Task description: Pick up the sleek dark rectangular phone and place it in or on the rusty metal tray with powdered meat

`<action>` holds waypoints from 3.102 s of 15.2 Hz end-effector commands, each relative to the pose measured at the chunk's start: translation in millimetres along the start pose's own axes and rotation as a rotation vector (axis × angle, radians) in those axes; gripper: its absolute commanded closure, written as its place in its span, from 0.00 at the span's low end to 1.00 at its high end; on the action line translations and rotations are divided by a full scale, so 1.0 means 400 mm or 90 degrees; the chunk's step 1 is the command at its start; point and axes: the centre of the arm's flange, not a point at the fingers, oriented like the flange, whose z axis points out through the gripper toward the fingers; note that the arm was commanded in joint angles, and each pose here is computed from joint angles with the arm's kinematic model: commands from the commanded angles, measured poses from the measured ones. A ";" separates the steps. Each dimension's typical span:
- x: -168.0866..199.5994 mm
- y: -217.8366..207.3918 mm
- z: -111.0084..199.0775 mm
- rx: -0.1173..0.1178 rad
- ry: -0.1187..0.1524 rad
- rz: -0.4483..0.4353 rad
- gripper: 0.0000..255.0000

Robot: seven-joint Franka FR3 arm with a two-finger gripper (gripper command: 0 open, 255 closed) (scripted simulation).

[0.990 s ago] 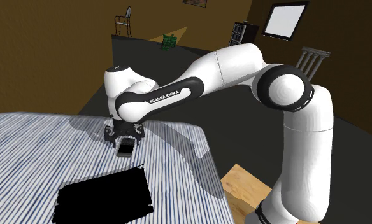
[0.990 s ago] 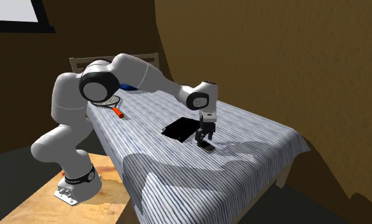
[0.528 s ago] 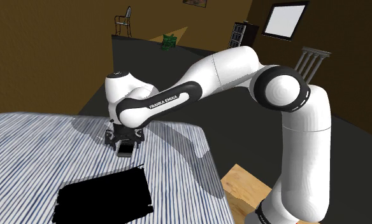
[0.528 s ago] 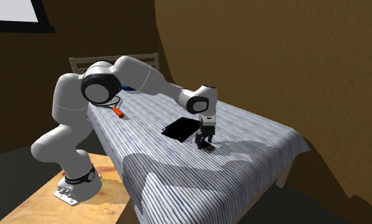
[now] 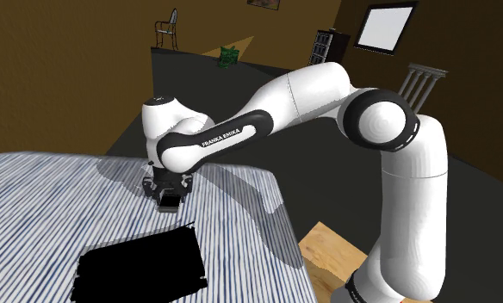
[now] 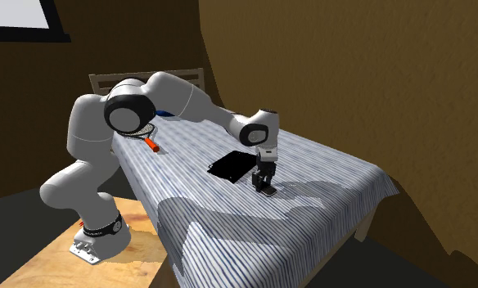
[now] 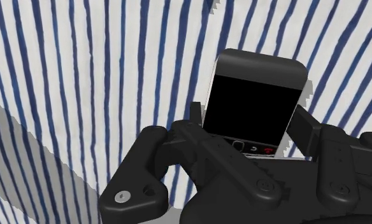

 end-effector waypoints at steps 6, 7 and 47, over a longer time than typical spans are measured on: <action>0.000 0.002 -0.011 -0.001 -0.001 0.000 1.00; 0.001 0.003 -0.024 -0.001 -0.001 0.000 1.00; -0.565 -0.114 -0.342 -0.001 -0.001 0.000 1.00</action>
